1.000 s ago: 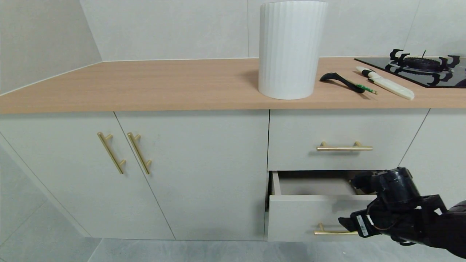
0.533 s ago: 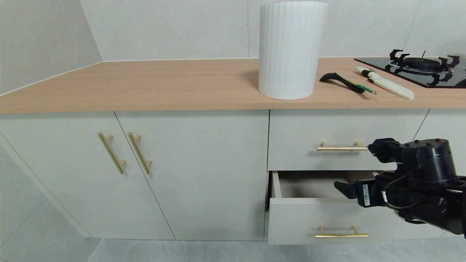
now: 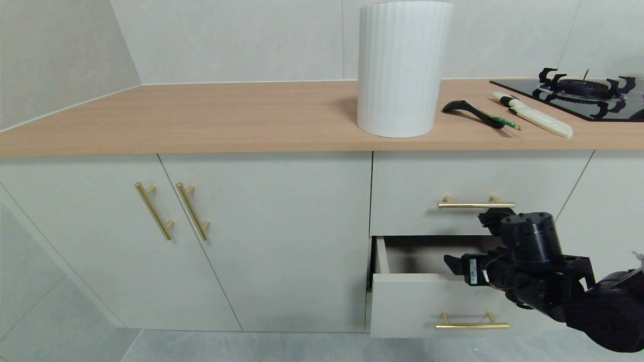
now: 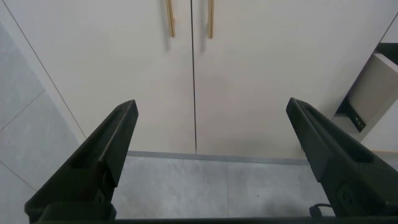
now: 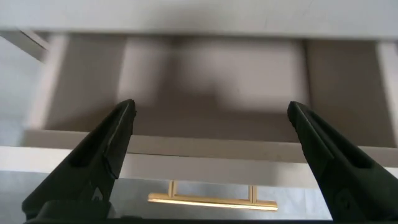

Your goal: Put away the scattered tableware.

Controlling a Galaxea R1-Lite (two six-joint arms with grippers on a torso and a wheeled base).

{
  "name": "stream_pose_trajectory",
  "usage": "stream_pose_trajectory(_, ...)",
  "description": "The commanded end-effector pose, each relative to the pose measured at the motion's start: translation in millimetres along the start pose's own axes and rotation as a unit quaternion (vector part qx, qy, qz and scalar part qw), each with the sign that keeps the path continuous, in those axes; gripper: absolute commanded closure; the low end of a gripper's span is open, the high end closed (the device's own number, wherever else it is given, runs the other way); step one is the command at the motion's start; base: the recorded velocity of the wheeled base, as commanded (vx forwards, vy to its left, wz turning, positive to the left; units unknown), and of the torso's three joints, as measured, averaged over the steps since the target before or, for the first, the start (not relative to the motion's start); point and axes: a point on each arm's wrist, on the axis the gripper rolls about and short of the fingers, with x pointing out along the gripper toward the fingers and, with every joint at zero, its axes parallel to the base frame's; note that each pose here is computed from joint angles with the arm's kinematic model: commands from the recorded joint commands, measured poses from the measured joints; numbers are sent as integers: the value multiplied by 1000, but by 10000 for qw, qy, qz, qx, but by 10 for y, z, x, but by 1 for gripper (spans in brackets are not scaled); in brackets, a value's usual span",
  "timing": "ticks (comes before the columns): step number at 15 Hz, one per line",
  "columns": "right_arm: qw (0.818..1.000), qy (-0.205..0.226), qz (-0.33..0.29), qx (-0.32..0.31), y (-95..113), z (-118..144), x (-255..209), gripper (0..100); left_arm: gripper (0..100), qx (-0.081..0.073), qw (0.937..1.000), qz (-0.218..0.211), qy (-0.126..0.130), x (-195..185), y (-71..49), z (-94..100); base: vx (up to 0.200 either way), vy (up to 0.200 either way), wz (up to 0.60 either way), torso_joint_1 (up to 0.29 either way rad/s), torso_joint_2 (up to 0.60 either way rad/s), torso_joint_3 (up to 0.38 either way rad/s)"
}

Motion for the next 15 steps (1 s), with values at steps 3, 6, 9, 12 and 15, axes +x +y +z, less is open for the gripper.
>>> stream_pose_trajectory(3,9994,324,-71,-124,11,-145,122,0,0,-1,10000,1,3,1,0,1,0,0,0,0,0,0)
stream_pose_trajectory(6,9991,397,-79,-156,3,-153,103,0,0,-1,10000,1,3,1,0,1,0,0,0,0,0,0)
stream_pose_trajectory(9,9976,642,-87,-234,-28,-128,-9,0,0,-1,10000,1,3,1,0,1,0,0,0,0,0,0)
stream_pose_trajectory(12,9954,910,31,-308,-57,-82,-160,0,0,-1,10000,1,3,1,0,1,0,0,0,0,0,0)
stream_pose_trajectory(15,9918,1185,183,-433,-45,-64,-306,0,0,-1,10000,1,3,1,0,1,0,0,0,0,0,0)
